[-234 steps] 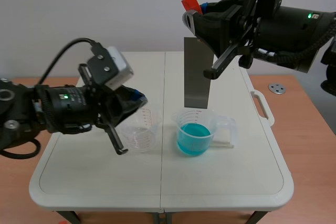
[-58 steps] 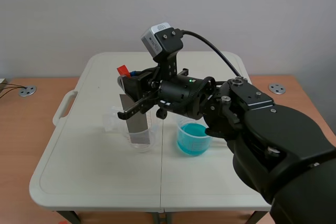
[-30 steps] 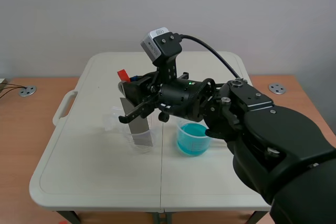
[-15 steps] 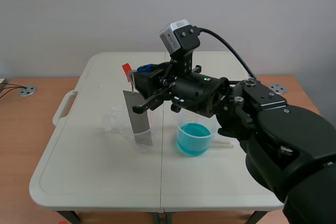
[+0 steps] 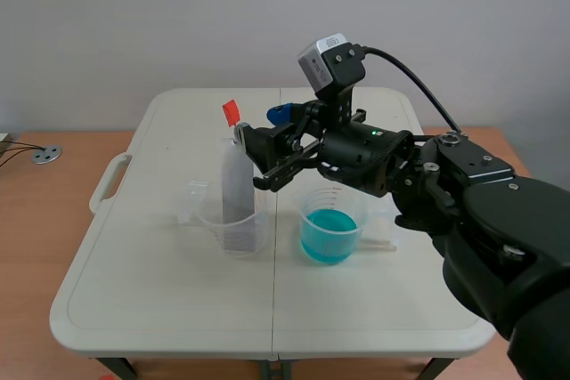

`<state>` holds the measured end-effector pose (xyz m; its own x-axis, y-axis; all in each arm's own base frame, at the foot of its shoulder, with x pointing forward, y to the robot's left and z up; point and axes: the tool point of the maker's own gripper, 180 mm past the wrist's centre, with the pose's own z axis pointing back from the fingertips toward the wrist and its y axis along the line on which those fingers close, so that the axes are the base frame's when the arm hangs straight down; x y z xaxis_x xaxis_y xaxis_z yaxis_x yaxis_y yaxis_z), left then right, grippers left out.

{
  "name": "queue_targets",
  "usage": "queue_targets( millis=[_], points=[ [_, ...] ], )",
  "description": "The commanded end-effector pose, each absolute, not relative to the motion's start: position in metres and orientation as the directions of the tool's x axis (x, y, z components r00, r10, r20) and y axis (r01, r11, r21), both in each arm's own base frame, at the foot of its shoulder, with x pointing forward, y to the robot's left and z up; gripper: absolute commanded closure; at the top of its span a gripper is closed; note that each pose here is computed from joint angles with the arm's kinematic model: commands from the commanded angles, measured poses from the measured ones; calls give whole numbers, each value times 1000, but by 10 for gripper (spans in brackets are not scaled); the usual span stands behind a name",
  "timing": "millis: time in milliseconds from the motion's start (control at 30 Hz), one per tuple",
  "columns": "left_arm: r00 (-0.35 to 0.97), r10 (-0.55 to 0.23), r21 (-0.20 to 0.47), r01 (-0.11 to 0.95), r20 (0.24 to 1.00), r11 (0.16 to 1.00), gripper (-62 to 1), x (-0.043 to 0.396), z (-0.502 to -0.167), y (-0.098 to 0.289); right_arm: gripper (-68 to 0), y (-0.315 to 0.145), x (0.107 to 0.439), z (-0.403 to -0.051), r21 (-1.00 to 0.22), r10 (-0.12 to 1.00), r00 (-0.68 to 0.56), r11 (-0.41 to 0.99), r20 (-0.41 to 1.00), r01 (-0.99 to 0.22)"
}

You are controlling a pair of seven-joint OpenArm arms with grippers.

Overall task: Hold the metal plate by the orange handle, dip it into the blue solution, take it out and point at it, then put the plate back in the beaker on the left.
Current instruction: 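Return to the home posture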

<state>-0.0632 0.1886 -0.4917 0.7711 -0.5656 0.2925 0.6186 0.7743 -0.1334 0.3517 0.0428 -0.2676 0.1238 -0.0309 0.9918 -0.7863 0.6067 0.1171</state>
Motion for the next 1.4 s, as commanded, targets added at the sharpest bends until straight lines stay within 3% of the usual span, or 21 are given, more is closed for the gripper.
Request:
queue_targets(
  millis=[0,167,300,400,567,733,867,1067,1267,1367],
  points=[
    [772,-563,-145,618,294,772,-623,-68,-490,186,-404,38,361,-240,78,-70,45,609,997,-789],
    [773,-562,-145,618,295,773,-623,-68,-490,186,-490,23,359,-230,46,-67,6,619,998,-784],
    [781,-548,-153,606,298,780,-623,-69,-490,180,-661,4,359,-224,5,-44,-32,668,999,-744],
    [773,-527,-119,596,353,794,-623,-53,-486,181,-664,-15,355,-220,-28,-17,-56,707,998,-706],
    [768,-390,59,421,508,905,-623,22,-459,216,-664,-44,339,-218,-71,31,-72,743,997,-666],
    [630,-345,222,267,696,938,-623,94,-392,251,-664,-70,320,-215,-60,31,-56,771,998,-634],
    [477,-360,275,241,802,931,-623,131,-332,247,-663,-87,304,-217,-61,50,-35,785,998,-616],
    [280,-372,296,278,885,914,-623,164,-270,212,-663,-107,282,-218,-68,77,-8,816,997,-574],
    [133,-305,259,279,943,925,-623,183,-218,179,-663,-112,258,-216,-67,93,19,824,995,-562],
    [85,-268,227,330,960,916,-623,185,-201,158,-663,-111,248,-219,-61,104,46,827,994,-559]
  ],
)
